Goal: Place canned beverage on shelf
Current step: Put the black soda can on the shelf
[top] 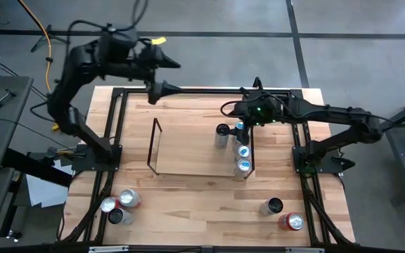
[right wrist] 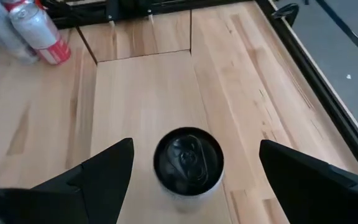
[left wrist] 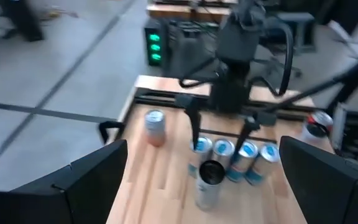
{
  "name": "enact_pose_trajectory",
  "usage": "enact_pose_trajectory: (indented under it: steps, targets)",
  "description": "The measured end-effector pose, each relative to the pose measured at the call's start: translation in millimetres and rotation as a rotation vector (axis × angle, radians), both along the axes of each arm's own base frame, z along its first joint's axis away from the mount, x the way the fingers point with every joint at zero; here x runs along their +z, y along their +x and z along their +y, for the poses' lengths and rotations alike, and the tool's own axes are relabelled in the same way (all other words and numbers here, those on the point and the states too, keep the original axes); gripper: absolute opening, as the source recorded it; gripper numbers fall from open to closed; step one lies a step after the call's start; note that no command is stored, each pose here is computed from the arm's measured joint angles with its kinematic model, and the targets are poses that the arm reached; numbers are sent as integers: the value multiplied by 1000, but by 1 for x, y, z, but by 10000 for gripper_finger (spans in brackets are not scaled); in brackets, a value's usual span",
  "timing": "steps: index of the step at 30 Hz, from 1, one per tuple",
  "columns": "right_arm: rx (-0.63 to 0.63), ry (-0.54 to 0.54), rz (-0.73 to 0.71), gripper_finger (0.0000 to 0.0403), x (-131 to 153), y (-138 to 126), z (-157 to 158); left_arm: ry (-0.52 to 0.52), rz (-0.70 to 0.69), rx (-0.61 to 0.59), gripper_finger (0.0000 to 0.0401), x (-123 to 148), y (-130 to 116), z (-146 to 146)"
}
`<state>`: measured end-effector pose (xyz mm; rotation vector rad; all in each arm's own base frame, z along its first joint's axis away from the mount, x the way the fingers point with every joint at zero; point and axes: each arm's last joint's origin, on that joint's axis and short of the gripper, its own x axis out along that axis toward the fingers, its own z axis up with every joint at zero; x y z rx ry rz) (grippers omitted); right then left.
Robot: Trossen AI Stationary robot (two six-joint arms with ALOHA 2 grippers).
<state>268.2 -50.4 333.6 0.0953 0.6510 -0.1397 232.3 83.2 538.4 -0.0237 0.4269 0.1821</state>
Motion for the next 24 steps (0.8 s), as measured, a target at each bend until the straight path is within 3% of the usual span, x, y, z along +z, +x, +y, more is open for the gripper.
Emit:
enact_pose_trajectory:
  steps: [8, 18, 24]
  targets:
    - [52, 34, 35, 334, -12, 10, -5, -8, -54, 101, 376, -17, -12, -14]
    - [71, 16, 45, 334, -14, 11, -5, -142, -353, 140, 376, -82, -21, -21]
    - [109, 15, 100, 334, -29, 23, -7, -217, -438, 153, 376, -92, -30, -24]
